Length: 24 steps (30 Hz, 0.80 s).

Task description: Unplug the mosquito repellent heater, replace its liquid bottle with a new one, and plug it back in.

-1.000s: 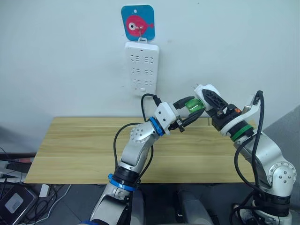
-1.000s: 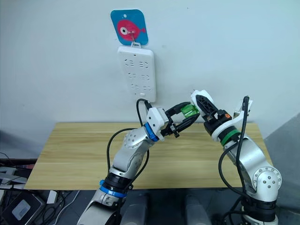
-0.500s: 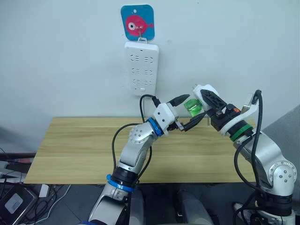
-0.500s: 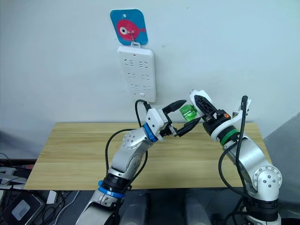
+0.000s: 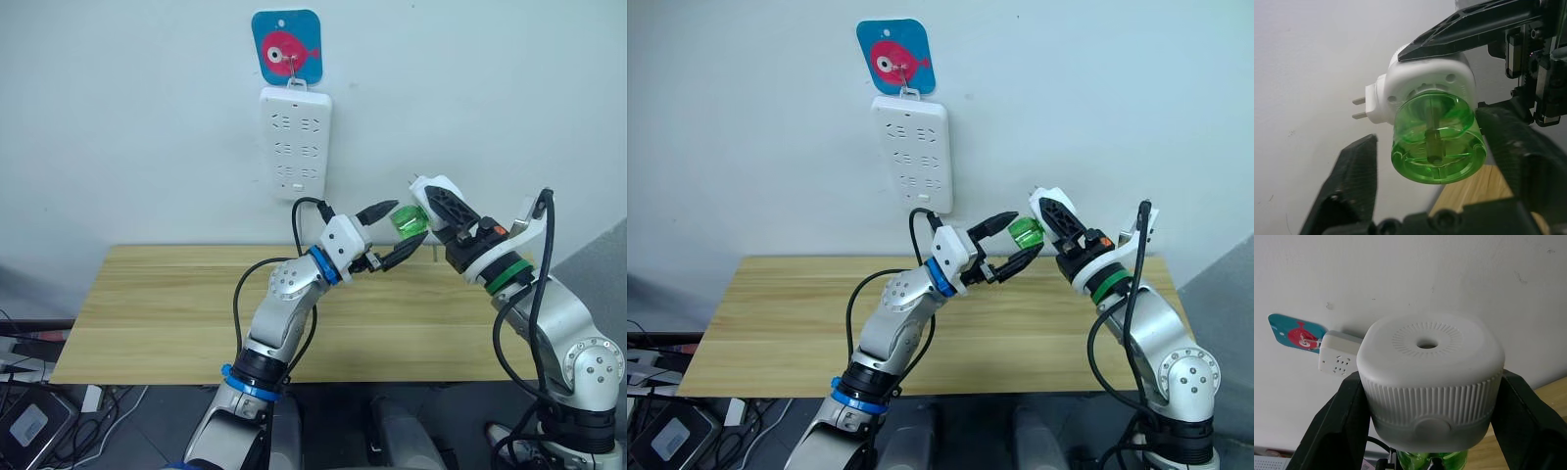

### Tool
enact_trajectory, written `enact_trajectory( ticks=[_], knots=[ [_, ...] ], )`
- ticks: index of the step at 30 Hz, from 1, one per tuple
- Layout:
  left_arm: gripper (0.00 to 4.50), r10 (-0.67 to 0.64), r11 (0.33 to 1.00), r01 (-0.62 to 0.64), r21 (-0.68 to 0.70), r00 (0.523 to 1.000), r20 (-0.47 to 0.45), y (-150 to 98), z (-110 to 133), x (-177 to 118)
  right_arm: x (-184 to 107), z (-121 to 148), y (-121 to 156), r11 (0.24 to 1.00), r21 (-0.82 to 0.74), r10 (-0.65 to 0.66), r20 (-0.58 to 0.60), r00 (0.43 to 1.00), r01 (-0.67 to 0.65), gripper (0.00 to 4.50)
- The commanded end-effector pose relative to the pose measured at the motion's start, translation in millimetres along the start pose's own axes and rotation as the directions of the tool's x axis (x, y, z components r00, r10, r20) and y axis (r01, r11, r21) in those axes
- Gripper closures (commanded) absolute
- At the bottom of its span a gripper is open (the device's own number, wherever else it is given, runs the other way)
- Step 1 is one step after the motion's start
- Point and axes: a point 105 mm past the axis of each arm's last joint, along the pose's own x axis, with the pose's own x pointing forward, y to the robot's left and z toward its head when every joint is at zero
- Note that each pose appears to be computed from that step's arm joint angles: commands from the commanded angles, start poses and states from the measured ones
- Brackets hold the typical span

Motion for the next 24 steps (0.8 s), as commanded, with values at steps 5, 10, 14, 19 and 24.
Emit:
enact_trajectory(
  ticks=[5, 10, 14, 19, 24],
  knots=[
    [2.24, -0.008, 1.000, 0.007, 0.018, 0.999, 0.048, -4, 13, 1, -1, -2, 18, 0.997, 0.010, 0.082, -0.007, 0.997, -0.081, 1.52],
    [2.24, -0.068, 0.997, 0.067, 0.038, 0.997, 0.034, -9, 13, 1, -3, -9, 22, 0.993, -0.033, 0.114, -0.076, 0.991, -0.117, 0.77],
    [2.24, -0.159, 0.986, 0.158, 0.058, 0.987, 0.012, -8, 12, -4, -9, -6, 23, 0.984, -0.070, 0.151, -0.174, 0.973, -0.165, 0.02],
    [2.24, -0.347, 0.933, 0.349, 0.089, 0.937, -0.040, -6, 10, -13, -19, -7, -2, 0.970, -0.184, 0.078, -0.388, 0.919, -0.160, 0.02],
    [2.24, -0.476, 0.865, 0.487, 0.125, 0.873, -0.106, -7, 3, -21, -30, -1, -3, 0.953, -0.164, 0.119, -0.571, 0.812, -0.255, 0.02]
  ],
)
